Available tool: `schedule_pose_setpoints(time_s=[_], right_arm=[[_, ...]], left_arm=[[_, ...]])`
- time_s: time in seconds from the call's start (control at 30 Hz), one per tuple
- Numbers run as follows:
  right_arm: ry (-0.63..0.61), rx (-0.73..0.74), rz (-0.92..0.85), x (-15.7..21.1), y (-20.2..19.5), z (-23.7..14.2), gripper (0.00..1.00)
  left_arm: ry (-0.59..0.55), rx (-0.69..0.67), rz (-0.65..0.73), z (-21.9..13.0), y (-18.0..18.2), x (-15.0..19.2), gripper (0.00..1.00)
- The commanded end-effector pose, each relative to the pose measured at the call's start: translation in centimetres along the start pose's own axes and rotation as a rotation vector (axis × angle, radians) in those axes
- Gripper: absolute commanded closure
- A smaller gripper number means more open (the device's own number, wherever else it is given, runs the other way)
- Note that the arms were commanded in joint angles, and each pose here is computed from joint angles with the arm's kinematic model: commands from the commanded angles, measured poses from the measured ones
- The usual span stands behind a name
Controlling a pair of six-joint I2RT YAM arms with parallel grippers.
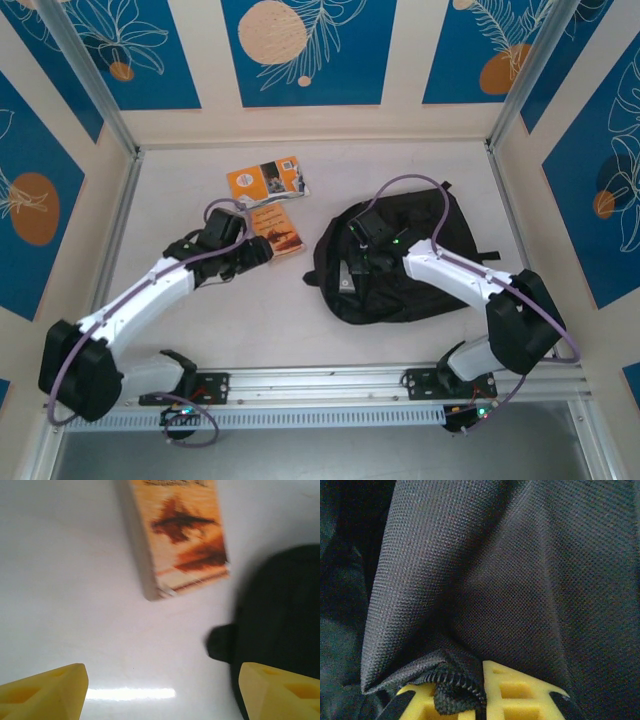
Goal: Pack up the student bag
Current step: Close the student bag at the center of the table.
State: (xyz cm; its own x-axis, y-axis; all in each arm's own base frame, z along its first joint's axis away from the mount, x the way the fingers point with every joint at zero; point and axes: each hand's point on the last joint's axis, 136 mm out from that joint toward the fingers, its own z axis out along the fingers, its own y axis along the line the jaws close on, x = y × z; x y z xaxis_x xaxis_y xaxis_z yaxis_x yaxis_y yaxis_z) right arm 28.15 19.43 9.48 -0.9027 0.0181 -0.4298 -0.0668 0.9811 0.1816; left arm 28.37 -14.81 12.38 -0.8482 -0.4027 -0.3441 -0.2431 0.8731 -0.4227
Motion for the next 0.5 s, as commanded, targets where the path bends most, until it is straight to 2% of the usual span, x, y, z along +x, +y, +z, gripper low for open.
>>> schedule_pose_setpoints(time_s=[0.0, 0.17, 0.23, 0.37, 0.47], right_arm=[[-0.108, 0.074, 0.008, -2.1, -1.3, -1.8, 0.78], [-0.185, -0.084, -0.022, -3.0, 2.1, -4.4, 0.58], [-0.228, -0.130, -0.051, -3.3, 3.2, -6.0, 0.56], [-0.286, -0.211, -0.105, -4.6, 5.0, -8.9, 0.45], [-0.288, -0.281, -0.161, -5.3, 6.9, -9.8, 0.45]], left_arm=[[-0.033, -0.047, -0.098, 1.4, 0.5, -2.8, 0.22], [0.012, -0.067, -0.124, 4.7, -0.6, -5.0, 0.26], [0.046, -0.040, -0.125, 6.4, -1.5, -5.8, 0.30], [0.092, -0.072, -0.101, 8.6, -1.9, -6.9, 0.34], [0.107, -0.108, -0.087, 10.1, -1.4, -7.3, 0.37]])
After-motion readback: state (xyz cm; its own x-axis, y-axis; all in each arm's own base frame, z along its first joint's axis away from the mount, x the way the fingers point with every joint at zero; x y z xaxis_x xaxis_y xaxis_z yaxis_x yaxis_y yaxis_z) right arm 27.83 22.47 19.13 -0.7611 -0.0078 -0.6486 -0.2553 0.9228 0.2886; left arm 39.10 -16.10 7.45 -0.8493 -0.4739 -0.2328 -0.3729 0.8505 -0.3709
